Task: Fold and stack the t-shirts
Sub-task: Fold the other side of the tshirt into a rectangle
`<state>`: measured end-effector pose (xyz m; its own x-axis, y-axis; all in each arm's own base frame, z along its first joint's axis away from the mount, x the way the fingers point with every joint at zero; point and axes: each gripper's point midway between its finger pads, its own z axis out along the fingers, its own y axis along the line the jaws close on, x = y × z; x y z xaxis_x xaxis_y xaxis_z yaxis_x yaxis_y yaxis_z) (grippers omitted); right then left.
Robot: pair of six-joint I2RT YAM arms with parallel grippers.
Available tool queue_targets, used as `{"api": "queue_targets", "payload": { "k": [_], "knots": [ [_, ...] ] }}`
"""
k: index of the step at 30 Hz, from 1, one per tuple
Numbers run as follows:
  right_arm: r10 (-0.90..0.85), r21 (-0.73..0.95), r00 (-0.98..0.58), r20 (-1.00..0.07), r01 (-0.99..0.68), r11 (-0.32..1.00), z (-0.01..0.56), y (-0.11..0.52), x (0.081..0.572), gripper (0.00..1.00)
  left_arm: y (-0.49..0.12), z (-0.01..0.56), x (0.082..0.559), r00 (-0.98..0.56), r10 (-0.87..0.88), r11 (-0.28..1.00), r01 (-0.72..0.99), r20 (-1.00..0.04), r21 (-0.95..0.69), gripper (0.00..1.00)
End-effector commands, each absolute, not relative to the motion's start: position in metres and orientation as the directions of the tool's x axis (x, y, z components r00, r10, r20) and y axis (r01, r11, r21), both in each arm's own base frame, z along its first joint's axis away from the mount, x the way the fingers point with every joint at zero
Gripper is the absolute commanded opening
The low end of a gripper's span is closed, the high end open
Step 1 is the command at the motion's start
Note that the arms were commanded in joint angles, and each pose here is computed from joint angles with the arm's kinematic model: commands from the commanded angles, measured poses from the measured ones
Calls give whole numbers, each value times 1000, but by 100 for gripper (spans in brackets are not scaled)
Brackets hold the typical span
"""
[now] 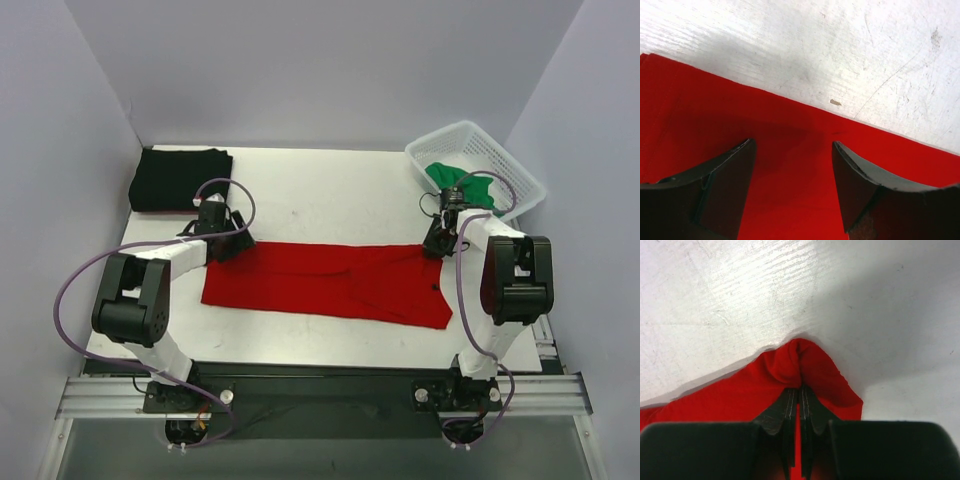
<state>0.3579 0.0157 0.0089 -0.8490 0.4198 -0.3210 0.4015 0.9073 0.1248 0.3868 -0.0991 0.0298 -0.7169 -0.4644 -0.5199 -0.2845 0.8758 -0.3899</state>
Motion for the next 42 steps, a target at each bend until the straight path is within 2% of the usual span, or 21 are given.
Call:
{"api": "queue_targets", "payload": {
  "k": [1,12,18,23,28,29,34,42],
  "knots": [
    [419,77,-887,-195,412,908,-7,16,328,0,-70,-12,347,-762,-494,869,-418,-419,-264,73],
    [458,-10,-874,-164,465,885,2,5,307,0,-60,-7,334,-696,-591,806,-530,-408,-264,73],
    [470,-16,-869,-155,477,879,4,5,305,0,-59,3,336,-678,-597,802,-530,-430,-278,74],
    [447,25,-873,-192,451,892,21,8,320,0,-67,32,349,-667,-560,828,-463,-492,-316,77],
    [408,67,-877,-252,405,912,51,15,331,32,-77,77,361,-644,-488,873,-378,-589,-309,78],
    [389,73,-880,-273,385,920,60,20,333,34,-83,93,364,-632,-460,888,-344,-624,-306,78],
    [309,66,-899,-309,304,950,80,47,322,38,-112,116,357,-631,-371,928,-230,-681,-292,78],
    [253,80,-940,-231,241,967,61,99,288,38,-164,89,344,-708,-347,909,-93,-616,-405,78]
  ]
}}
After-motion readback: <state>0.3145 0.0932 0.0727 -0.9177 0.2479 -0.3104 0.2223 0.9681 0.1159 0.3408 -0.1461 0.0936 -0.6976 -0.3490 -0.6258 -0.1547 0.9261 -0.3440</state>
